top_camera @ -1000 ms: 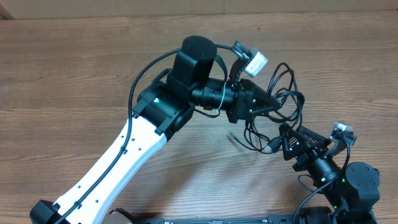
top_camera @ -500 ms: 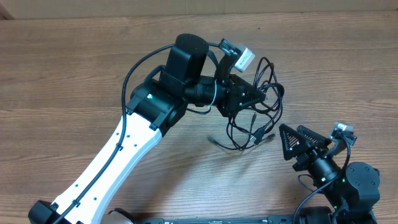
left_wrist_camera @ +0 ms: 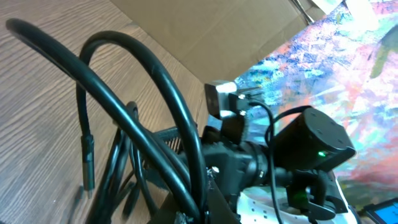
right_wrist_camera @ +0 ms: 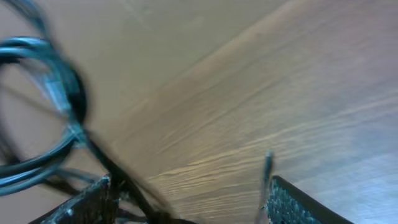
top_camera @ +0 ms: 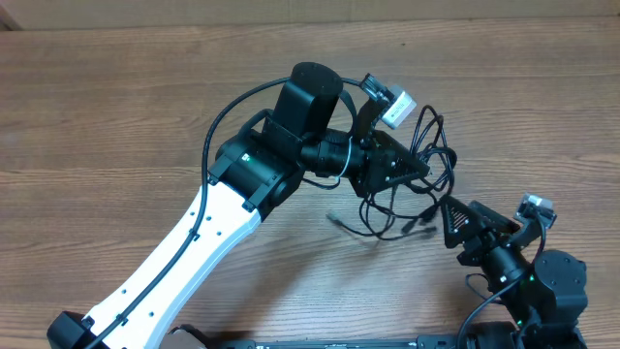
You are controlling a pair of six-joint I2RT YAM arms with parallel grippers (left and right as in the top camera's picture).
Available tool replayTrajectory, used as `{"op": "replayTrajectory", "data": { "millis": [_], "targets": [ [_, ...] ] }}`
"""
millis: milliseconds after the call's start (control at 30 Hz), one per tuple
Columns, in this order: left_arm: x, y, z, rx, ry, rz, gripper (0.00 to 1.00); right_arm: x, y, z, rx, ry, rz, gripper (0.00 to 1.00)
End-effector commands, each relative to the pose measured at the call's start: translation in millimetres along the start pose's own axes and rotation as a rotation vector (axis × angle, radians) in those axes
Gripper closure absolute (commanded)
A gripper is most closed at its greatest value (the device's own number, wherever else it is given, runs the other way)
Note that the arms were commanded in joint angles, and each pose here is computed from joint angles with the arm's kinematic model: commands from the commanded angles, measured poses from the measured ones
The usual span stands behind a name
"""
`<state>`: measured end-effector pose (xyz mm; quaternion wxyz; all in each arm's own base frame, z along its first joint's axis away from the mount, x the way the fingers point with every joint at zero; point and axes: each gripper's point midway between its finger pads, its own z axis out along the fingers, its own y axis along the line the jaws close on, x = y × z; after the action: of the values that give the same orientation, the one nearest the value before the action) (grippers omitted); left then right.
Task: Untangle cables
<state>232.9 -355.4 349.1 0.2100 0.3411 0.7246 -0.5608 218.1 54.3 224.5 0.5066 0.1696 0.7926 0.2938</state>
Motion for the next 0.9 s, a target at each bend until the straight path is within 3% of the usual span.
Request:
{"op": "replayTrajectory", "data": {
  "millis": [0, 500, 733, 867],
  "targets": [
    [-1.6, -34.0, -6.5, 0.130, 0.020, 0.046, 0.96, -11.8, -19.2, -3.3, 0.113, -0.070, 0.033, 0.24],
    [10.9, -56.0, -1.7, 0.228, 0.076, 0.051, 0.96, -11.9, -19.9, -3.4, 0.116, -0.072, 0.047, 0.21],
    [20.7, -83.2, -17.8, 0.417, 0.141, 0.057, 0.96, -9.8, -66.5, -14.7, 0.363, -0.112, 0.054, 0.20],
    [15.4, -76.3, -25.2, 0.409, 0.123, 0.054, 0.96, -9.3, -73.6, -17.6, 0.400, -0.126, 0.092, 0.19]
  ]
}}
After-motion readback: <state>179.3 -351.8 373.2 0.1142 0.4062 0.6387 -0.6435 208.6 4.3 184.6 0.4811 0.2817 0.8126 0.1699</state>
